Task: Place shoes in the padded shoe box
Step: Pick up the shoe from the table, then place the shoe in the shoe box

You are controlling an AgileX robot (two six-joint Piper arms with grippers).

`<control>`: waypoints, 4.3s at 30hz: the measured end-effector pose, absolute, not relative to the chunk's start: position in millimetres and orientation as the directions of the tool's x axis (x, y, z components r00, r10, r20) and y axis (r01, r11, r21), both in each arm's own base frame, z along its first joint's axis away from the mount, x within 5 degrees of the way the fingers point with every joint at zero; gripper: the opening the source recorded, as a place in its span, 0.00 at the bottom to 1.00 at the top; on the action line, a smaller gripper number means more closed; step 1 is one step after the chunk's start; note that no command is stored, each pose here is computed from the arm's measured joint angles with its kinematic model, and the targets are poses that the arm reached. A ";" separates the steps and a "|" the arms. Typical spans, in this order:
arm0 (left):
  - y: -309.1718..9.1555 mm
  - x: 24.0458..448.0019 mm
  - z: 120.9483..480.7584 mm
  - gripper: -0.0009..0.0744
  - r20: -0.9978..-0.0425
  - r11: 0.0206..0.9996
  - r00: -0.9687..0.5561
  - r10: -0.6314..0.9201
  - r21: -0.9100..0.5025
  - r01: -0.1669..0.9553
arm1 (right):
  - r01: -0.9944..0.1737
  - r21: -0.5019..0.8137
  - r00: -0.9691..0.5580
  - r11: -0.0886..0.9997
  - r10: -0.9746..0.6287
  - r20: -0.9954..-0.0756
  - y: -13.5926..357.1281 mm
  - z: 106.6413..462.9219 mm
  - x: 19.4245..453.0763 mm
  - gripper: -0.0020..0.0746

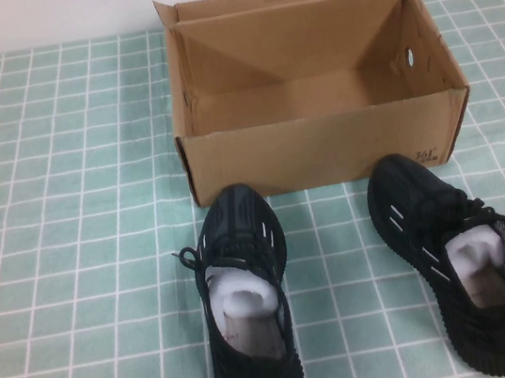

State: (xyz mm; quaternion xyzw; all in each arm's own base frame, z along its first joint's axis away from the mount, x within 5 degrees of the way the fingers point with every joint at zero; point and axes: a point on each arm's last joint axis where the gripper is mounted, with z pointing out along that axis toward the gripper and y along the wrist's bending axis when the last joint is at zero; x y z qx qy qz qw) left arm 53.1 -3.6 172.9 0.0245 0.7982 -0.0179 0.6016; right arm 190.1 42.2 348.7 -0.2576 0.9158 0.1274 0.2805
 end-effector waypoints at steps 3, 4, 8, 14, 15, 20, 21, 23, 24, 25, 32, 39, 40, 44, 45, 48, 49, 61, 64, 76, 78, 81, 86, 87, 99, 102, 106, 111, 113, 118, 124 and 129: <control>-3.6 53.1 172.9 0.01 -0.961 0.998 -0.275 0.018 0.001 0.061 | -0.743 -0.024 -0.559 0.669 -0.640 -0.528 63.4 342.9 208.7 0.02; -3.6 53.1 172.9 0.01 -0.961 0.998 -0.275 0.018 0.001 0.061 | -0.805 -0.065 -0.486 0.590 -0.718 -0.498 71.4 338.9 213.4 0.02; -3.6 53.1 172.9 0.01 -0.961 0.998 -0.275 0.018 0.001 0.061 | -0.927 -0.139 -0.275 0.348 -0.883 -0.381 97.4 321.3 226.7 0.09; -3.6 53.0 172.7 0.01 -0.961 0.998 -0.277 0.018 0.001 0.061 | -0.958 -0.211 -0.135 0.195 -0.954 -0.269 113.4 302.3 243.6 0.40; -3.6 53.0 172.7 0.01 -0.961 0.998 -0.277 0.018 0.001 0.061 | -0.959 -0.227 -0.111 0.172 -0.959 -0.260 114.1 301.0 245.6 0.45; -3.6 53.0 172.7 0.01 -0.961 0.998 -0.277 0.018 0.001 0.061 | -0.963 -0.255 -0.025 0.084 -0.974 -0.226 116.4 294.9 251.6 0.52; -3.6 53.0 172.7 0.01 -0.961 0.998 -0.277 0.018 0.001 0.061 | -0.965 -0.251 -0.020 0.075 -0.976 -0.218 116.9 292.5 252.9 0.51; -3.6 53.0 172.7 0.01 -0.961 0.998 -0.277 0.018 0.001 0.061 | -0.968 -0.243 -0.014 0.066 -0.978 -0.207 117.6 288.5 255.6 0.49; -3.6 53.0 172.7 0.01 -0.961 0.998 -0.277 0.018 0.001 0.061 | -0.969 -0.238 -0.015 0.064 -0.979 -0.201 118.0 285.8 257.3 0.48; -3.6 53.0 172.7 0.01 -0.961 0.998 -0.277 0.018 0.001 0.061 | -0.971 -0.232 -0.014 0.060 -0.981 -0.195 118.4 283.3 258.6 0.47; -3.6 53.0 172.7 0.01 -0.961 0.998 -0.277 0.018 0.001 0.061 | -0.979 -0.202 -0.002 0.036 -0.986 -0.168 121.5 268.0 267.4 0.46; -3.6 53.0 172.7 0.01 -0.961 0.998 -0.277 0.018 0.001 0.061 | -0.980 -0.199 0.010 0.019 -0.989 -0.145 121.8 262.2 270.9 0.37; -3.6 53.0 172.7 0.01 -0.961 0.998 -0.277 0.018 0.001 0.061 | -0.979 -0.201 0.012 0.016 -0.990 -0.139 121.4 262.2 271.1 0.34; -3.6 53.0 172.7 0.01 -0.961 0.998 -0.277 0.018 0.001 0.061 | -0.979 -0.205 0.017 0.010 -0.992 -0.128 120.6 261.7 271.7 0.29; -3.6 53.0 172.7 0.01 -0.961 0.998 -0.277 0.018 0.001 0.061 | -0.979 -0.205 0.017 0.010 -0.992 -0.128 120.6 261.7 271.7 0.28; -3.6 53.0 172.7 0.01 -0.961 0.998 -0.277 0.018 0.001 0.061 | -0.979 -0.206 0.017 0.010 -0.992 -0.127 120.5 261.7 271.7 0.27; -3.6 53.0 172.7 0.01 -0.961 0.998 -0.277 0.018 0.001 0.061 | -0.979 -0.206 0.017 0.010 -0.992 -0.127 120.5 261.7 271.7 0.27; -3.6 53.0 172.7 0.01 -0.961 0.998 -0.277 0.018 0.001 0.061 | -0.978 -0.208 0.026 0.001 -0.991 -0.130 123.4 261.8 270.8 0.27; -3.6 53.0 172.7 0.01 -0.961 0.998 -0.277 0.018 0.001 0.061 | -0.980 -0.200 0.030 -0.004 -0.992 -0.126 125.3 258.4 271.9 0.27; -3.6 53.0 172.7 0.01 -0.961 0.998 -0.277 0.018 0.001 0.061 | -0.982 -0.184 -0.014 0.037 -0.992 -0.122 126.0 252.5 274.9 0.23; -3.6 53.0 172.7 0.01 -0.961 0.998 -0.277 0.018 0.001 0.061 | -0.982 -0.187 -0.017 0.041 -0.992 -0.125 126.2 252.9 275.3 0.16; -3.6 53.0 172.7 0.01 -0.961 0.998 -0.277 0.018 0.001 0.061 | -0.981 -0.188 -0.018 0.041 -0.992 -0.122 125.9 252.9 275.4 0.06; -3.6 53.0 172.7 0.01 -0.961 0.998 -0.277 0.018 0.001 0.061 | -0.980 -0.195 -0.016 0.039 -0.993 -0.118 124.8 255.4 274.4 0.03; -3.6 53.0 172.7 0.01 -0.961 0.998 -0.277 0.018 0.001 0.061 | -0.980 -0.196 -0.015 0.037 -0.993 -0.115 124.4 255.9 274.0 0.03; -3.6 53.0 172.7 0.01 -0.961 0.998 -0.277 0.018 0.001 0.061 | -0.919 -0.217 -0.307 0.329 -0.943 -0.129 126.2 267.1 265.3 0.02; -3.6 53.0 172.7 0.01 -0.961 0.998 -0.277 0.018 0.001 0.061 | -0.876 -0.230 -0.392 0.423 -0.904 -0.169 127.9 282.2 253.1 0.02; -3.6 53.0 172.7 0.01 -0.961 0.998 -0.277 0.018 0.001 0.061 | -0.791 -0.226 -0.512 0.568 -0.818 -0.262 131.0 305.3 232.7 0.02; -3.6 53.0 172.7 0.01 -0.961 0.998 -0.277 0.018 0.001 0.061 | -0.633 -0.153 -0.673 0.759 -0.637 -0.375 134.1 331.9 215.3 0.02; -3.6 53.0 172.7 0.01 -0.961 0.998 -0.277 0.018 0.001 0.061 | -0.562 -0.114 -0.727 0.819 -0.555 -0.404 135.2 344.5 214.0 0.02; -3.6 53.0 172.7 0.01 -0.961 0.998 -0.277 0.018 0.001 0.061 | -0.409 -0.021 -0.785 0.912 -0.363 -0.502 140.6 382.7 216.5 0.02; -3.6 53.0 172.7 0.01 -0.961 0.998 -0.277 0.018 0.001 0.061 | -0.329 0.054 -0.768 0.943 -0.234 -0.597 151.8 416.5 232.1 0.02; -3.6 53.0 172.7 0.01 -0.961 0.998 -0.277 0.018 0.001 0.061 | -0.304 0.089 -0.751 0.948 -0.181 -0.635 170.4 425.6 257.7 0.02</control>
